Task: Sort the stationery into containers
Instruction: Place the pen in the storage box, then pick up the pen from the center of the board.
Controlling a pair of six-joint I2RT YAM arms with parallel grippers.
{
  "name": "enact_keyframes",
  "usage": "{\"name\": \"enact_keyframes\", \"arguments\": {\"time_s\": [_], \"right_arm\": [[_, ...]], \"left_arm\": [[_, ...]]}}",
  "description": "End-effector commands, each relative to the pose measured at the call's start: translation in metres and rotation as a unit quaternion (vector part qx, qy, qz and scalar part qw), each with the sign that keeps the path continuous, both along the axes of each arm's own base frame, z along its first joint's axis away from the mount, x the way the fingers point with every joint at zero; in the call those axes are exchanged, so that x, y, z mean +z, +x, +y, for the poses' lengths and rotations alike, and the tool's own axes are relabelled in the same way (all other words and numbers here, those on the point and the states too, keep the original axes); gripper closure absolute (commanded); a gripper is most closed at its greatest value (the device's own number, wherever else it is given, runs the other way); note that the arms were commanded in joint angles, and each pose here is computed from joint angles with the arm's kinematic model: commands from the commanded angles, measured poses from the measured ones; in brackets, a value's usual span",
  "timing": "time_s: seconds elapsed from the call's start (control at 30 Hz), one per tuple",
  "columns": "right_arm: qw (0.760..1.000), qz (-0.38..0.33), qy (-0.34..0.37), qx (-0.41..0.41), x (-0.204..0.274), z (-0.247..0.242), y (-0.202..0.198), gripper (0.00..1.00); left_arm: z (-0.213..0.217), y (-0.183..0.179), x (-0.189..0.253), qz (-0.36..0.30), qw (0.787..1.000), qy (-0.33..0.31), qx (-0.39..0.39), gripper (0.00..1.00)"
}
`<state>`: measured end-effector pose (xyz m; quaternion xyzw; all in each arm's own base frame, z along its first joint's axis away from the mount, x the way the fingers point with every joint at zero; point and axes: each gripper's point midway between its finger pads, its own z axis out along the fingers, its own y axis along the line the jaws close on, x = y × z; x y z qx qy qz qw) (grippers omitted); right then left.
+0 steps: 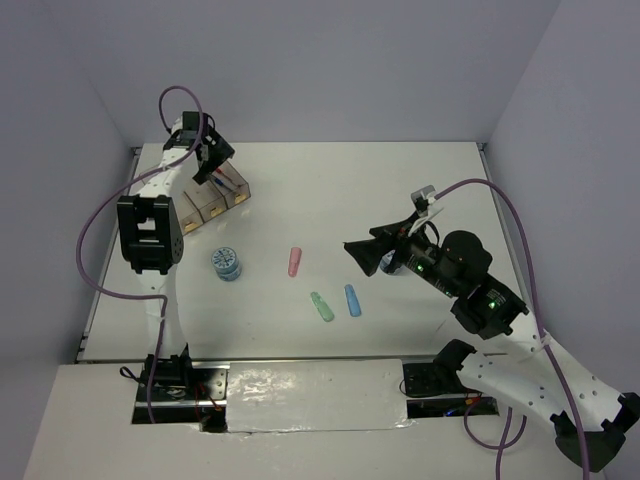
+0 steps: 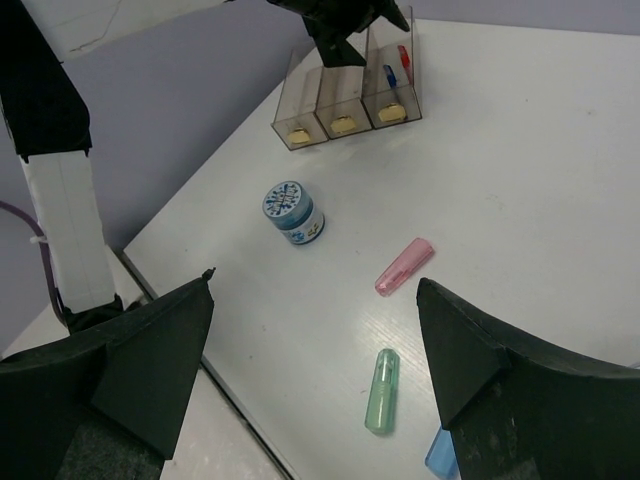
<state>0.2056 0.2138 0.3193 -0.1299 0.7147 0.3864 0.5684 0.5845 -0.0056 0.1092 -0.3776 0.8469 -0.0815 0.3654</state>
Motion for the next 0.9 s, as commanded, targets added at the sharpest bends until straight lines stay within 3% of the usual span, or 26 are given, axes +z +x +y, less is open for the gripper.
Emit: {"name": "enact_keyframes", "arguments": {"time_s": [0.0, 0.17, 0.23, 0.27, 0.3, 0.37, 0.43, 0.47, 0.57, 0.63, 0.67, 0.87], "right_arm": [[0.999, -0.028, 0.028, 0.004, 0.028, 0.0, -0.002, 0.11], [0.999, -0.031, 0.032, 0.001, 0.034, -0.002, -0.003, 0.11], [0.999, -0.03, 0.034, -0.003, 0.036, -0.004, -0.004, 0.1], [0.999, -0.032, 0.036, -0.004, 0.039, -0.007, -0.007, 0.1], [0.999, -0.032, 0.037, -0.004, 0.038, -0.008, -0.008, 0.11], [0.999, -0.03, 0.038, 0.002, 0.037, -0.012, -0.016, 0.1], [0.999, -0.018, 0.029, 0.009, 0.03, -0.015, -0.023, 0.1], [1.0, -0.012, 0.025, 0.012, 0.027, -0.015, -0.026, 0.1], [1.0, 0.005, 0.013, 0.011, 0.013, -0.021, -0.033, 0.09], [1.0, 0.01, 0.012, 0.007, 0.009, -0.028, -0.039, 0.07], [1.0, 0.009, 0.016, 0.006, 0.007, -0.031, -0.042, 0.0], [1.0, 0.025, 0.006, 0.001, -0.01, -0.041, -0.051, 0.0]], "left_arm": [[-0.007, 0.011, 0.052, -0.055, 0.998, -0.011, -0.014, 0.01], [-0.014, -0.019, 0.096, -0.053, 0.997, 0.011, -0.048, 0.01], [-0.054, -0.046, 0.086, -0.028, 0.993, 0.001, -0.116, 0.01], [-0.071, -0.064, 0.1, -0.032, 0.987, 0.018, -0.158, 0.01], [-0.116, -0.093, 0.082, -0.004, 0.977, 0.042, -0.21, 0.01], [-0.137, -0.135, 0.073, 0.012, 0.96, 0.132, -0.245, 0.01], [-0.194, -0.176, 0.075, -0.015, 0.938, 0.141, -0.315, 0.01], [-0.214, -0.208, 0.044, 0.01, 0.923, 0.141, -0.357, 0.01], [-0.231, -0.248, 0.019, 0.022, 0.908, 0.15, -0.389, 0.01], [-0.234, -0.258, 0.008, 0.026, 0.904, 0.154, -0.397, 0.01], [-0.238, -0.263, -0.001, 0.026, 0.9, 0.148, -0.41, 0.01], [-0.232, -0.265, -0.037, 0.059, 0.895, 0.174, -0.407, 0.01]]}}
